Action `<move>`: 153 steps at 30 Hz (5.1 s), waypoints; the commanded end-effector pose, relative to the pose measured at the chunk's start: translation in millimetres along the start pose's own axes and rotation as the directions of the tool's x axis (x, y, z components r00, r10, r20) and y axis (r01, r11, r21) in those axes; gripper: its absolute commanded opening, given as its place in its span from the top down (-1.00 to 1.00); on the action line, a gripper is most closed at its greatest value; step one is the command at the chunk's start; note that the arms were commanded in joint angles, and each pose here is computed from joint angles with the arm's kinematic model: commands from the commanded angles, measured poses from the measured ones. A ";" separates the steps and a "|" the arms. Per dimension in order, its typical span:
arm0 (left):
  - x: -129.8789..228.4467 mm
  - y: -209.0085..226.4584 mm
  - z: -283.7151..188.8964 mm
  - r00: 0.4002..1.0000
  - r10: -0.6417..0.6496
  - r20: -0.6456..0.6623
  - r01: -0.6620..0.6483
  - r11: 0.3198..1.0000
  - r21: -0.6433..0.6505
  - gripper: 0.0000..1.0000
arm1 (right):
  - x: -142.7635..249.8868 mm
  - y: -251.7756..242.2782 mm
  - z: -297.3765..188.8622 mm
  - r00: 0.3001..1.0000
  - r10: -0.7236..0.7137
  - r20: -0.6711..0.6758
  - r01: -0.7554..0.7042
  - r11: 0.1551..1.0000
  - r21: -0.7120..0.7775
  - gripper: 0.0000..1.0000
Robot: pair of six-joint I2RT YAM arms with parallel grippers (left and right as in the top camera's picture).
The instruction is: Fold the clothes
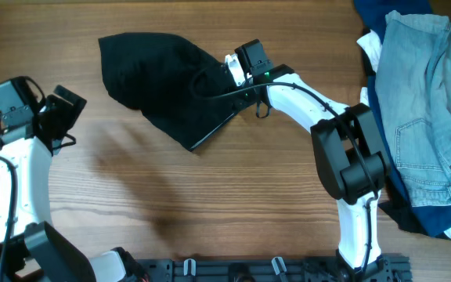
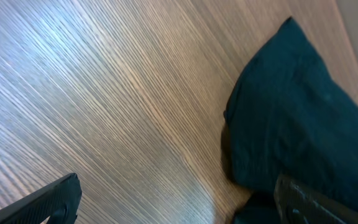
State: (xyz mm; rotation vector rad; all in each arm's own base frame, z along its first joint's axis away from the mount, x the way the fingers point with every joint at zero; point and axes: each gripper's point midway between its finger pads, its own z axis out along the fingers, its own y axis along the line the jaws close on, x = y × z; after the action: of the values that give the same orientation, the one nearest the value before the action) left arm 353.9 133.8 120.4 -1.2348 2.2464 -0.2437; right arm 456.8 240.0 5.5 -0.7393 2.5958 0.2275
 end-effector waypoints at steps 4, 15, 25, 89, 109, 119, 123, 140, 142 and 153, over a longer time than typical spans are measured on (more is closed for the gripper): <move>19.4 -18.2 10.0 0.997 0.051 -0.050 -0.050 0.998 0.024 -1.00 | 29.9 -2.8 17.4 0.978 0.175 -0.111 -0.174 0.985 0.020 0.86; 38.5 -35.8 15.8 0.990 0.127 -0.064 -0.126 0.992 0.022 -1.00 | 43.0 -46.6 -87.9 0.928 0.312 -0.204 -0.345 0.927 -0.149 0.42; 18.7 -30.8 16.0 0.993 0.119 0.013 -0.119 0.993 -0.008 -1.00 | 64.6 30.9 -170.1 0.966 -0.006 -0.257 -0.022 0.994 -0.104 -0.56; 221.1 -122.9 -12.4 0.643 0.735 -0.215 -0.669 0.676 0.310 -1.00 | 26.2 -186.4 -131.6 0.765 0.644 0.004 -0.643 0.765 -0.039 0.92; 418.3 -100.5 -1.0 0.516 0.496 -0.698 -0.439 0.853 0.281 -0.27 | 32.5 -184.2 -120.5 0.747 0.664 -0.029 -0.664 0.747 -0.034 0.92; 371.8 -111.6 32.4 0.606 0.390 -0.693 -0.316 0.918 0.240 0.33 | 32.9 -184.0 -120.3 0.762 0.647 -0.029 -0.647 0.761 -0.034 0.91; 348.6 -148.3 42.0 0.656 0.404 -0.638 -0.211 0.909 0.359 0.47 | 34.2 -183.2 -120.4 0.767 0.641 -0.035 -0.642 0.766 -0.034 0.91; 89.6 -176.4 -247.7 0.922 0.367 0.126 -0.361 0.691 0.626 0.92 | -9.4 -169.1 -271.9 0.803 0.564 0.193 -0.562 0.824 -0.070 0.92; 48.9 -187.4 -325.5 0.884 0.265 0.384 -0.460 0.631 0.625 0.92 | -27.6 -152.0 -362.8 0.782 0.481 0.396 -0.502 0.863 -0.058 0.92; -17.9 -179.9 -337.5 0.762 0.157 0.628 -0.496 0.766 0.410 0.92 | 11.2 -141.0 -481.9 0.706 0.378 0.599 -0.575 0.800 0.173 0.92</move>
State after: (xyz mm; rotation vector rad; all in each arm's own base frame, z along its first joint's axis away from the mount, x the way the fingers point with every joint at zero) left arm 297.7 -46.5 473.0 -0.2928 1.7343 -0.6246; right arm 333.9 43.6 450.4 -0.0421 2.0590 0.3760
